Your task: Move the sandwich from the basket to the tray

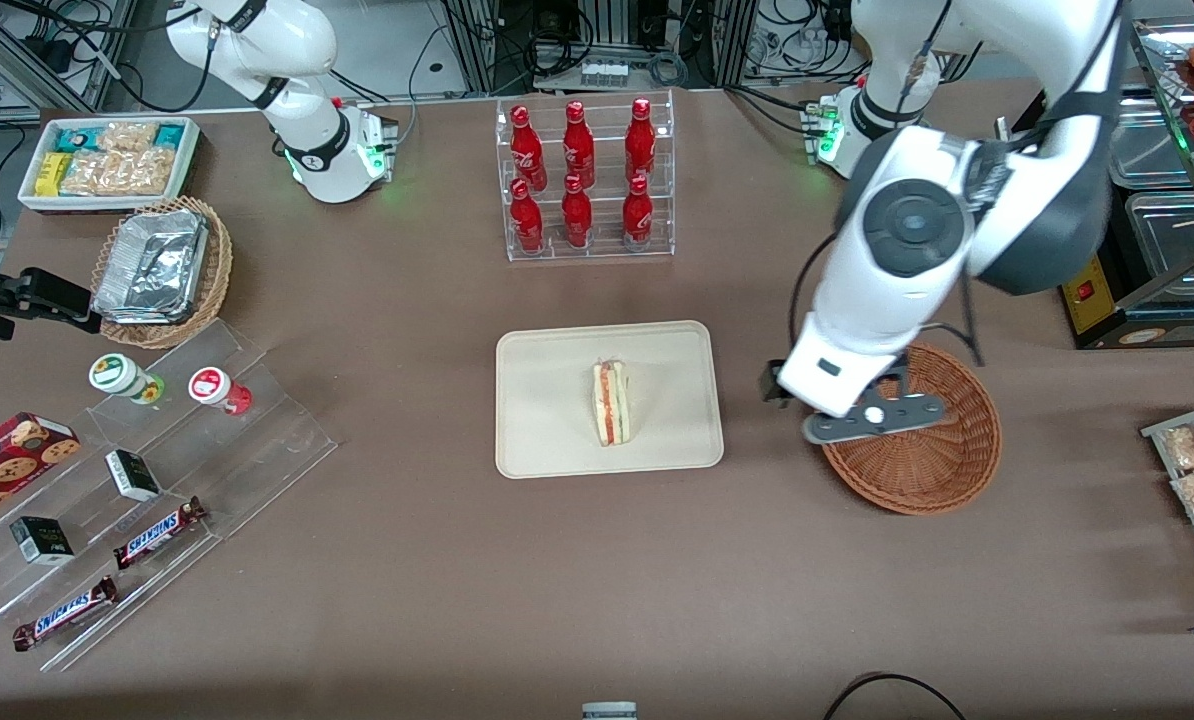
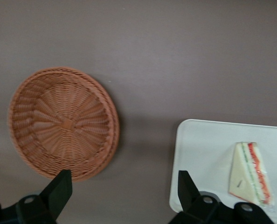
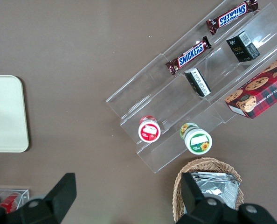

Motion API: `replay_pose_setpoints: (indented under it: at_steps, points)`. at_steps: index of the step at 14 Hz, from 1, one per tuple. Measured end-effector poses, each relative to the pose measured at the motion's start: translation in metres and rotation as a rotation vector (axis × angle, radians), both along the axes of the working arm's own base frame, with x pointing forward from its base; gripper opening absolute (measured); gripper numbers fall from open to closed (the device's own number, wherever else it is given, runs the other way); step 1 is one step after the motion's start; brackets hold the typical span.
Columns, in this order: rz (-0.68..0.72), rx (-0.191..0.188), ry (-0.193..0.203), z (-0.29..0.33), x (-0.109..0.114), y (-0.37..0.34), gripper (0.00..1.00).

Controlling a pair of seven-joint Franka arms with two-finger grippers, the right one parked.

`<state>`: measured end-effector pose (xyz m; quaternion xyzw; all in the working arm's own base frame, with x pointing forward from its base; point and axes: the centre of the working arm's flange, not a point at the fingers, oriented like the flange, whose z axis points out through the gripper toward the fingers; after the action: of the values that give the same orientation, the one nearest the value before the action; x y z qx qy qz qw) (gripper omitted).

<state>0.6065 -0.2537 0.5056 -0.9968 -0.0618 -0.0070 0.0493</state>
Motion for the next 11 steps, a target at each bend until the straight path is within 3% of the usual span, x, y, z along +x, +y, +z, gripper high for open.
replay_pose_setpoints:
  at_steps: [7, 11]
  points:
    - [-0.071, -0.062, 0.034, 0.049, 0.004, 0.098, 1.0]
    - [-0.125, -0.067, 0.058, 0.065, -0.001, 0.148, 1.0]
